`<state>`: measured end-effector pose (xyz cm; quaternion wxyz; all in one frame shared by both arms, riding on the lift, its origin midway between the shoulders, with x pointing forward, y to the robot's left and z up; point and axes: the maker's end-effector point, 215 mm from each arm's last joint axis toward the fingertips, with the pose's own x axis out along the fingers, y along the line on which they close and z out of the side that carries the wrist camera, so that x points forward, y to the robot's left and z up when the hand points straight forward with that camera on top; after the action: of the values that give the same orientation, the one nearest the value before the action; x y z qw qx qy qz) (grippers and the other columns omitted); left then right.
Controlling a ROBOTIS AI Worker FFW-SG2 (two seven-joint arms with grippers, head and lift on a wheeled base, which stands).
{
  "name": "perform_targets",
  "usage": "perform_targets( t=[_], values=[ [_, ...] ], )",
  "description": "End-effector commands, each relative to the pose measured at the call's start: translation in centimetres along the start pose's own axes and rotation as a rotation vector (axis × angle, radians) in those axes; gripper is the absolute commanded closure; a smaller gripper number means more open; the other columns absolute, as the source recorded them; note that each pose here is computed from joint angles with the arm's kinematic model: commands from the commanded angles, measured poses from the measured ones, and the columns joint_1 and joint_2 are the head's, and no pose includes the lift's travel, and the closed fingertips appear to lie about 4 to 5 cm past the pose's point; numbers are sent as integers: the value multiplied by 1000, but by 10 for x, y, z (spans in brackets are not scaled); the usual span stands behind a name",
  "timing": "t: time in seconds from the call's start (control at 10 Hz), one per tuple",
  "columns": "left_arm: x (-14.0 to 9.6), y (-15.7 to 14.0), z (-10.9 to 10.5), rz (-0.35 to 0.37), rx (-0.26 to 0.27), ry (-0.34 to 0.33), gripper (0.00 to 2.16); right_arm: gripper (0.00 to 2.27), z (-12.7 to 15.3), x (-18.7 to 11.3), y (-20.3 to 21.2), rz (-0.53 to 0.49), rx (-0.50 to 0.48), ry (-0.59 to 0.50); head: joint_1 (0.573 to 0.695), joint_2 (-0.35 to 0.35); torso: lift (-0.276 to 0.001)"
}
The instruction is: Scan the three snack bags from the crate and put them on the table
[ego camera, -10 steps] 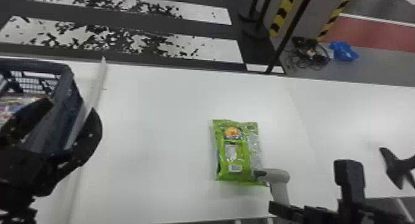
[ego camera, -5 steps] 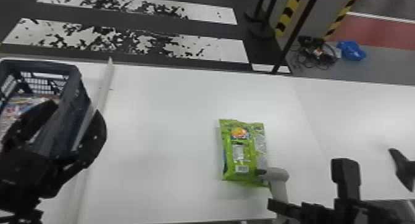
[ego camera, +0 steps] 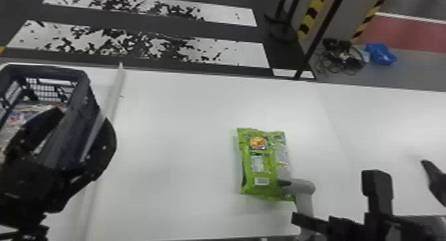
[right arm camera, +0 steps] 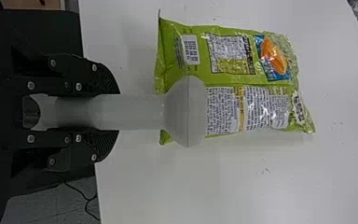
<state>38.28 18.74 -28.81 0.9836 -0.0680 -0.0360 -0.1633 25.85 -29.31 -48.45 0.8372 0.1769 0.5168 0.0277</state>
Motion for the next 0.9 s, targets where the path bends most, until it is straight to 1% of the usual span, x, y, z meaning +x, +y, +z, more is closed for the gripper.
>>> perform_targets(
  t=[0.0,0.1,0.2,0.3,0.4,0.5,0.6,0.8],
  values=[
    [0,-1,1,-2,1,-1,29,2223,24,-11,-9,-17,3,-52,695,-188,-94],
    [0,-2,2,-4,3,-1,29,2223,44,-16,-18,-37,6,-95,695,-202,-94],
    [1,-2,2,-6,4,-2,29,2223,72,-13,-29,-57,9,-157,695,-220,-94],
    [3,-6,3,-15,4,-5,29,2223,95,-10,-48,-88,8,-198,695,-242,-94],
    [3,-6,2,-16,7,-1,29,2223,115,-3,-67,-106,15,-217,695,-256,-94],
    [4,-9,0,-22,8,4,29,2223,126,2,-83,-116,26,-229,695,-284,-94],
    [3,-8,-2,-21,9,11,29,2223,138,13,-99,-148,34,-242,695,-313,-94],
    [2,-10,-2,-24,12,12,29,2223,147,32,-117,-182,11,-250,695,-350,-94]
  ],
)
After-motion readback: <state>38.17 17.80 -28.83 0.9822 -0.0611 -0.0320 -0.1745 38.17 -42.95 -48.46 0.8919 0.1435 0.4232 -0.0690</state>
